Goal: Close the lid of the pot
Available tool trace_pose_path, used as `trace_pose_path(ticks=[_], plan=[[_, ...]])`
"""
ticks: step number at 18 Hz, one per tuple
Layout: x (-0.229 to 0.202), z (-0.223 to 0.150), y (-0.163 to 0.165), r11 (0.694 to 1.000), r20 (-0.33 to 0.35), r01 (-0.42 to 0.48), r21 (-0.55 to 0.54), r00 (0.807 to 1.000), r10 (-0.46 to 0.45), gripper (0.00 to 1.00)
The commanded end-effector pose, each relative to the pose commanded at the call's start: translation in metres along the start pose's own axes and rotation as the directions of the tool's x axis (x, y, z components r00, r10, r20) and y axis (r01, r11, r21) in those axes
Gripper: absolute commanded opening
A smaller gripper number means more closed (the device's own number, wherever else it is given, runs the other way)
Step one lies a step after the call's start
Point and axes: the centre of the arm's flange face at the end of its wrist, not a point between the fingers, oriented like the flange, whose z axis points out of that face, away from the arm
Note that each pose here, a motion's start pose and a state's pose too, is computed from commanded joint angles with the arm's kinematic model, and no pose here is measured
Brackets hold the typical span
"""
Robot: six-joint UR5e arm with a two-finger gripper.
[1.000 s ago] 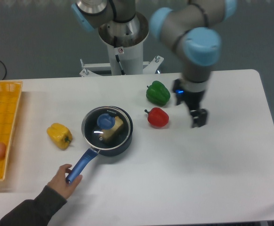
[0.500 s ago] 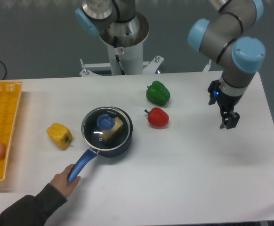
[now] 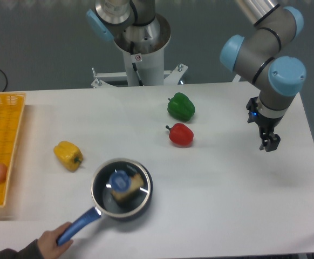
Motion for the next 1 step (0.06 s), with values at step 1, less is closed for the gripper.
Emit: trace_pose_path(ticks=[1], plan=[[0.0002,-0.0010,-0.0001,1.000,0.001,-0.001,-0.001,1.000,0.001,1.00]])
